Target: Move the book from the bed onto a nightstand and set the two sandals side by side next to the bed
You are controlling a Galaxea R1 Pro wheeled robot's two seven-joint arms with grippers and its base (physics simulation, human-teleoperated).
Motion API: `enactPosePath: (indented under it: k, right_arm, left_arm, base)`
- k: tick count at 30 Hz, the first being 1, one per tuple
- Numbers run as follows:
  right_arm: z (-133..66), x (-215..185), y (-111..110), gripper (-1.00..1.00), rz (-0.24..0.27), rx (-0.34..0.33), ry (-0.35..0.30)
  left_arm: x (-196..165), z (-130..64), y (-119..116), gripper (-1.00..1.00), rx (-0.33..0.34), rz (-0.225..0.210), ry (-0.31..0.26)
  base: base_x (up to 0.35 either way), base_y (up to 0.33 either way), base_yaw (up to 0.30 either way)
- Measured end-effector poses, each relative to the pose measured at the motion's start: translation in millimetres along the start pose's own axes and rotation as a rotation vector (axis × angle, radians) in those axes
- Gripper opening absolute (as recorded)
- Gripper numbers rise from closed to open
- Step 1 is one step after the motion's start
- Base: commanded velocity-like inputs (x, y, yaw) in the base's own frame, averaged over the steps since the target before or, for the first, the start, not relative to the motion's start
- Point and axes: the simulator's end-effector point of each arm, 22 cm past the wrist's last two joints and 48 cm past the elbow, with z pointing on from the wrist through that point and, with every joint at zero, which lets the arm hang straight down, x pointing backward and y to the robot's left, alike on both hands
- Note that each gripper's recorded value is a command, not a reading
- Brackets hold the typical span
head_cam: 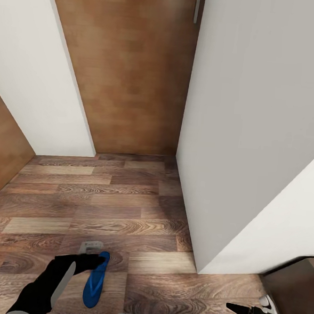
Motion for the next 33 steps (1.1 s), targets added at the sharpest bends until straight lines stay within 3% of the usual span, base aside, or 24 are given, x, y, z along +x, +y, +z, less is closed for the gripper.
enactPosePath:
  k: [4,7,15,33]
  right_arm:
    - [0.0,0,0,1.00,0.000,0.000,0.000]
    - [0.0,0,0,1.00,0.000,0.000,0.000]
    - [4.5,5,-8,1.00,0.020,0.010,0.017]
    - [14.9,17,-28,1.00,0.069,0.035,0.058]
  left_arm:
    - [-5,2.3,17,1.00,-0.081,-0.001,-0.044]
    - [-4,4.2,22,1.00,-0.102,-0.001,-0.059]
    - [33,21.5,28,1.00,-0.120,-0.008,0.010]
    - [65,42.2,32,1.00,-0.124,-0.013,0.080]
  base:
    - [0.000,0.000,0.000]
    - [0.000,0.000,0.000]
    - [0.000,0.000,0.000]
    - [0.000,0.000,0.000]
